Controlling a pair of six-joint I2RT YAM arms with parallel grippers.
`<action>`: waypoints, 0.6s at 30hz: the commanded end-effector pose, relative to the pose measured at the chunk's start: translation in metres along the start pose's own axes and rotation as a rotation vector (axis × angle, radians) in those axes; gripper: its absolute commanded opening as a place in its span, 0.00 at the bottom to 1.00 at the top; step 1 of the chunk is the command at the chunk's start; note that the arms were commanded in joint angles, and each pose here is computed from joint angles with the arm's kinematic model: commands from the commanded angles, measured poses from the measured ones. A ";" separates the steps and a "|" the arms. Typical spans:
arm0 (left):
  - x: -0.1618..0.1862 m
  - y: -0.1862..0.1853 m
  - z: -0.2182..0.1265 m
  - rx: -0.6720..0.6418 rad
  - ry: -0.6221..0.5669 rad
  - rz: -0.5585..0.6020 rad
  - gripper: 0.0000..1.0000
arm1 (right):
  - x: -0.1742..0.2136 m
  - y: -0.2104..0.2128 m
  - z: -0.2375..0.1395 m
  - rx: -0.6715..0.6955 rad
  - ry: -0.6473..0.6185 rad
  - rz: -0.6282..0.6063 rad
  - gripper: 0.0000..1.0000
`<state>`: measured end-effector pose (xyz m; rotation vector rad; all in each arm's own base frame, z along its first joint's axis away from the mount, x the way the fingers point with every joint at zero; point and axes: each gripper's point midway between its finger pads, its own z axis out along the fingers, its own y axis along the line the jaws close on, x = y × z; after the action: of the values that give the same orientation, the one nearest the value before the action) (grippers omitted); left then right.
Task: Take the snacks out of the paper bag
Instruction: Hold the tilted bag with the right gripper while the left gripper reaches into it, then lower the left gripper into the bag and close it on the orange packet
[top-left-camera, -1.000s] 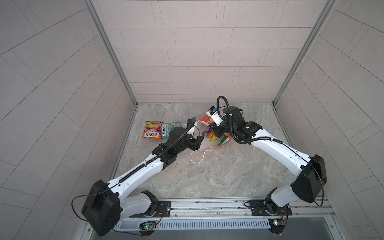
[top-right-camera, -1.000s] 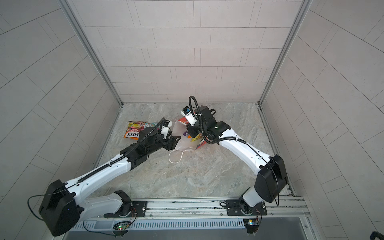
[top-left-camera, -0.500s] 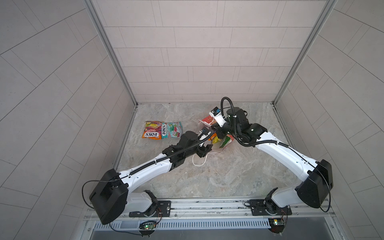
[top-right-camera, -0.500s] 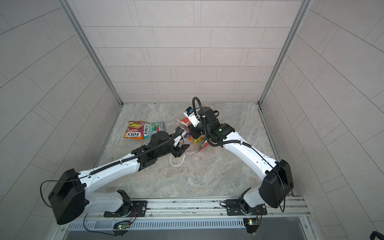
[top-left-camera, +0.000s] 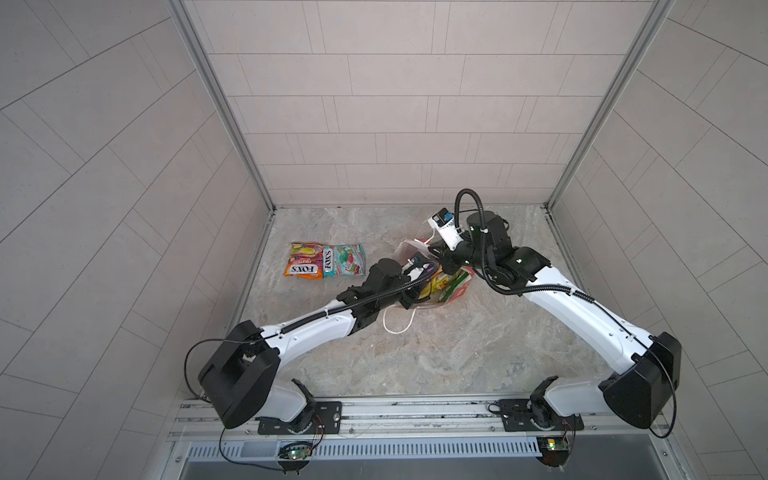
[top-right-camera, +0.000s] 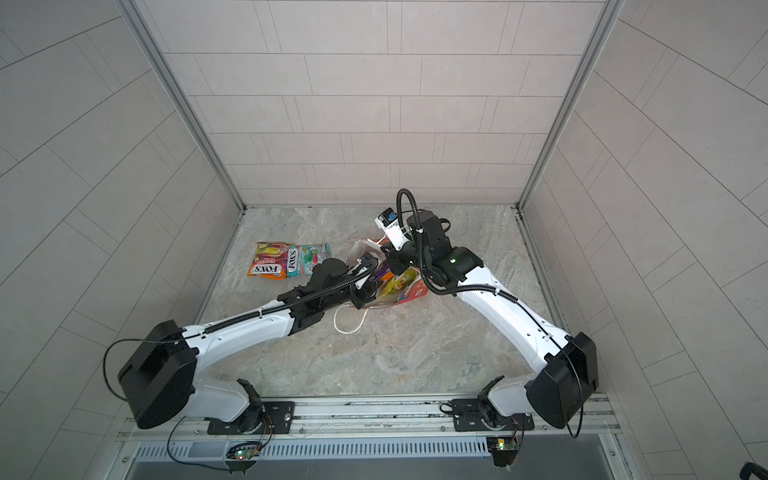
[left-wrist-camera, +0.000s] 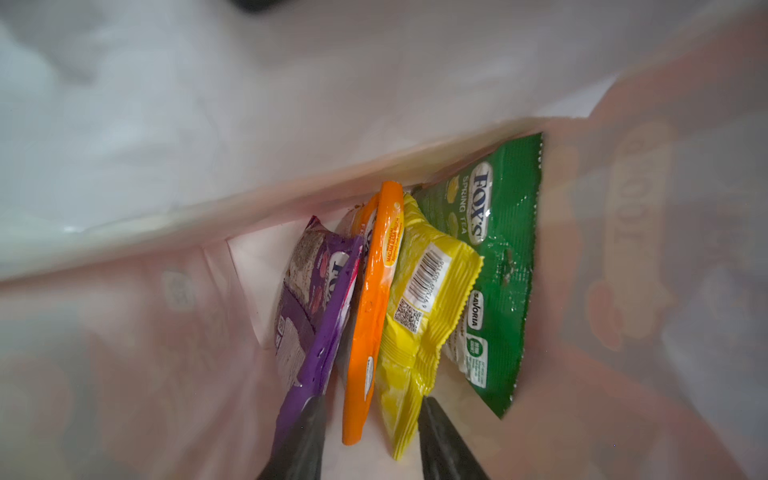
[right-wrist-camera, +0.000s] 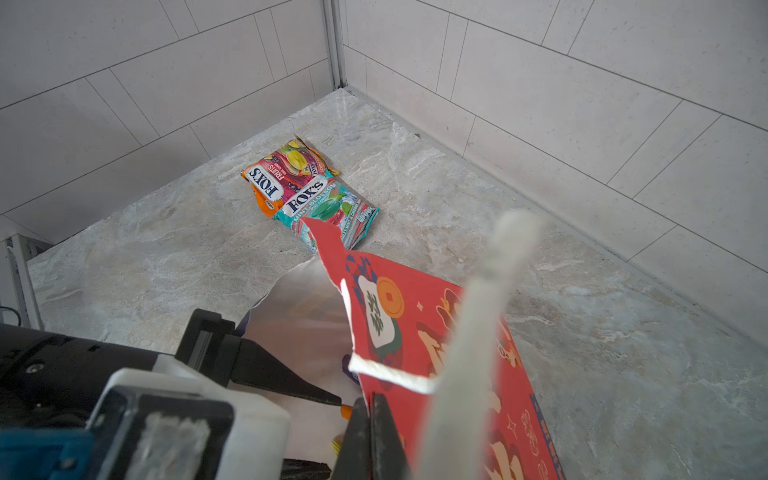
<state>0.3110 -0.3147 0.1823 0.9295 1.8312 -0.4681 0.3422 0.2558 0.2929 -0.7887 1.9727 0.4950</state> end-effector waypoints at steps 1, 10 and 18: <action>-0.028 0.003 0.005 -0.005 -0.060 0.027 0.42 | -0.012 0.004 -0.010 -0.017 -0.056 0.001 0.00; -0.035 0.016 0.021 -0.060 -0.030 0.052 0.41 | -0.013 0.007 -0.016 -0.021 -0.087 -0.017 0.00; -0.025 0.015 0.041 -0.049 0.007 0.069 0.41 | -0.014 0.008 -0.016 -0.027 -0.101 -0.013 0.00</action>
<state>0.3451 -0.3372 0.1879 0.9474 1.8063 -0.3946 0.3539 0.2377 0.2934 -0.7172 1.9435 0.4328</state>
